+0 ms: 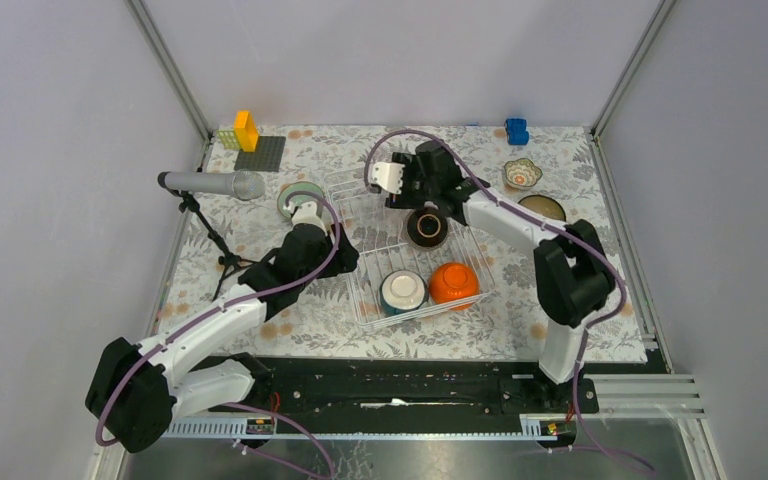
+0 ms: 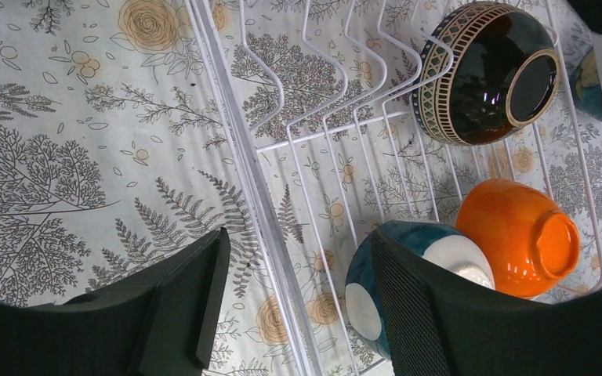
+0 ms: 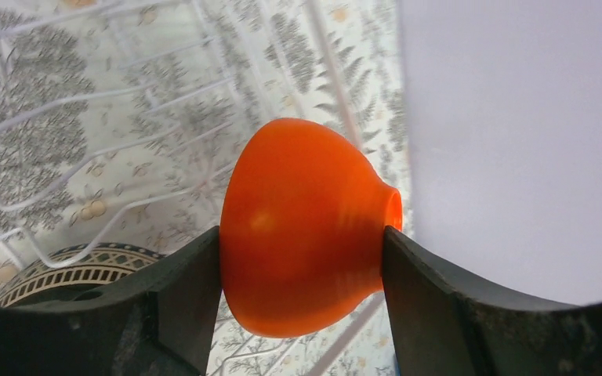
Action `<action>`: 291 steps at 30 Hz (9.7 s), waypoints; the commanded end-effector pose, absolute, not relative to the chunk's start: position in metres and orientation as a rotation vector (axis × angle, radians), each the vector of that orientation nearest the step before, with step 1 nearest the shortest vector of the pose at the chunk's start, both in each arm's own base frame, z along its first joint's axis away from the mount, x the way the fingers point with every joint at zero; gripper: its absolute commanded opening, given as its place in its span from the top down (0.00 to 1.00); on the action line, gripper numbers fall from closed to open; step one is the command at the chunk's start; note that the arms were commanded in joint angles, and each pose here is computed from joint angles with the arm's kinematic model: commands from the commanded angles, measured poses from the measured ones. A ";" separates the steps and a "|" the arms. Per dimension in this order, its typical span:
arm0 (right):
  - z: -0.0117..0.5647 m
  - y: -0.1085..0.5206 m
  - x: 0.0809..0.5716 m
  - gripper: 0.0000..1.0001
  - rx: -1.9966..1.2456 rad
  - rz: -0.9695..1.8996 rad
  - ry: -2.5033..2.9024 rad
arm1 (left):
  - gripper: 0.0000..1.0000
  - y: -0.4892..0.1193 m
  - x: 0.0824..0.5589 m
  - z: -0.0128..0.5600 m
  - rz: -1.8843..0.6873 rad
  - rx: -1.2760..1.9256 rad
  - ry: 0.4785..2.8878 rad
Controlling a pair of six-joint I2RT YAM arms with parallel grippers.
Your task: Unload the bowls from the dish rack
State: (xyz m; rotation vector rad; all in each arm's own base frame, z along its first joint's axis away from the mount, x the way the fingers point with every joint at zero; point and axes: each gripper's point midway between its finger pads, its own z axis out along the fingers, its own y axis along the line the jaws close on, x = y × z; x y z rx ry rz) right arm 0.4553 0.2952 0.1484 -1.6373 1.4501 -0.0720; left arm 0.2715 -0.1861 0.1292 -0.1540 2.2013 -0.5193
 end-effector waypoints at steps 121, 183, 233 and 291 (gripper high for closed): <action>0.223 0.135 0.384 0.02 0.445 0.345 2.042 | 1.00 -0.138 0.330 0.172 -0.358 -0.618 2.003; 0.154 0.185 0.415 0.15 -0.050 0.343 2.353 | 0.55 -0.196 0.351 0.131 -0.694 -0.491 2.212; 0.122 0.239 0.340 0.00 -0.127 0.668 2.492 | 0.46 -0.244 0.288 0.166 -1.005 0.038 2.163; 0.055 0.260 0.361 0.09 0.162 1.075 2.545 | 0.45 -0.240 0.288 0.169 -0.954 0.051 2.153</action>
